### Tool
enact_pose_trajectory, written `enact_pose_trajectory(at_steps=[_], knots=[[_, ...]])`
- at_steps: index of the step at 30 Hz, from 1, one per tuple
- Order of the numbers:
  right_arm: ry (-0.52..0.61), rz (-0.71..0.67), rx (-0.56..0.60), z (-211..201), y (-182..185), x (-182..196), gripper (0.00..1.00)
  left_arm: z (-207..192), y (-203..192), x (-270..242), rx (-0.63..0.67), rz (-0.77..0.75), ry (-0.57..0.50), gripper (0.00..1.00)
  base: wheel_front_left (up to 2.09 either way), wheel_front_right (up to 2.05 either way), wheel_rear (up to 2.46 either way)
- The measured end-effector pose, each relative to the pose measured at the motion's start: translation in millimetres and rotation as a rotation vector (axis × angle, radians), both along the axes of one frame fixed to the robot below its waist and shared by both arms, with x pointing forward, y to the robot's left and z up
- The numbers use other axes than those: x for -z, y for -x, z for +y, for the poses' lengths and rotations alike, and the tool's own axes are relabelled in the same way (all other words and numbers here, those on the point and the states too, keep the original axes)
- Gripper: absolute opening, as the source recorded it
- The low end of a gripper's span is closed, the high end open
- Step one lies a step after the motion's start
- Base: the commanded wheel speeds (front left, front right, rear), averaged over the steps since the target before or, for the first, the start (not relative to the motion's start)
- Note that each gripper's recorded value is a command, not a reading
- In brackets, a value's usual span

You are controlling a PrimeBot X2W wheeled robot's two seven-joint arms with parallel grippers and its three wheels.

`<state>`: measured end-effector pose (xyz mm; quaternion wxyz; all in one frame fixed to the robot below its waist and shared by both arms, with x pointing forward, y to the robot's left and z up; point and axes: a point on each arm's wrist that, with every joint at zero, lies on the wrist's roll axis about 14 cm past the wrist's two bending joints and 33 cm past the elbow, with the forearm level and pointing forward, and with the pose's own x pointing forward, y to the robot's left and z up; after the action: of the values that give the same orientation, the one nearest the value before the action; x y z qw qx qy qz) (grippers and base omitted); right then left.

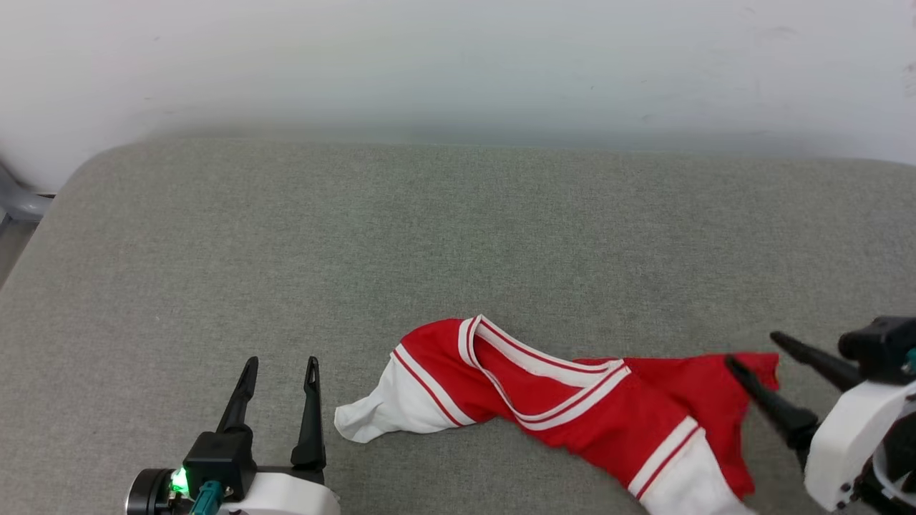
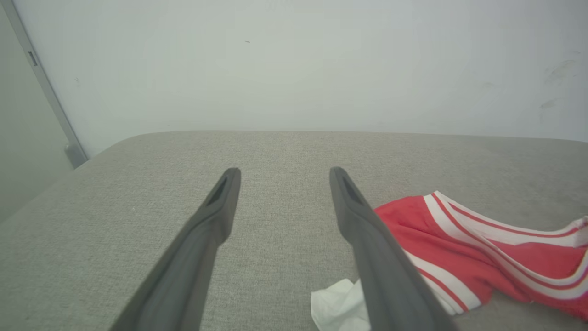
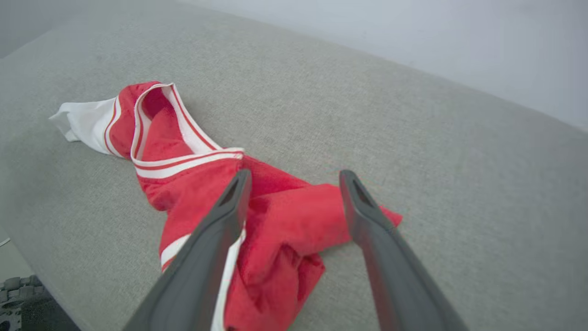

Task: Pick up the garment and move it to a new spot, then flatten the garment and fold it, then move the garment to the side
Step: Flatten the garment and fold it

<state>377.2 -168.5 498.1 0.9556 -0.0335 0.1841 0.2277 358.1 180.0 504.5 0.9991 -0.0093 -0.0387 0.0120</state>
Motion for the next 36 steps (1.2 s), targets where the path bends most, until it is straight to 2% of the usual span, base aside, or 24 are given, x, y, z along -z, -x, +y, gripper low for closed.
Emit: enact_pose_trajectory(at_steps=[5, 9, 15, 20, 29, 36], knots=[[0.044, -0.071, 0.025, -13, -24, -35, 1.0, 2, 0, 1, -0.006, 0.002, -0.002, 1.0, 0.0, 0.0, 0.0], [0.109, -0.035, 0.037, -23, -38, -40, 1.0, 6, -2, 0, -0.017, 0.001, -0.003, 1.0, 0.0, 0.0, 0.0], [0.243, 0.265, 0.015, -34, -30, 15, 1.0, 11, -6, 4, -0.034, 0.014, -0.002, 1.0, 0.0, 0.0, 0.0], [0.296, 0.448, -0.019, -29, -24, 58, 1.0, 14, -13, 9, -0.043, 0.028, 0.003, 1.0, 0.0, 0.0, 0.0], [0.408, 0.671, -0.123, -11, -7, 129, 1.0, 21, -22, 18, -0.064, 0.053, 0.001, 1.0, 0.0, 0.0, 0.0], [0.437, 0.713, -0.147, -11, -3, 150, 1.0, 25, -21, 20, -0.074, 0.062, -0.001, 1.0, 0.0, 0.0, 0.0]])
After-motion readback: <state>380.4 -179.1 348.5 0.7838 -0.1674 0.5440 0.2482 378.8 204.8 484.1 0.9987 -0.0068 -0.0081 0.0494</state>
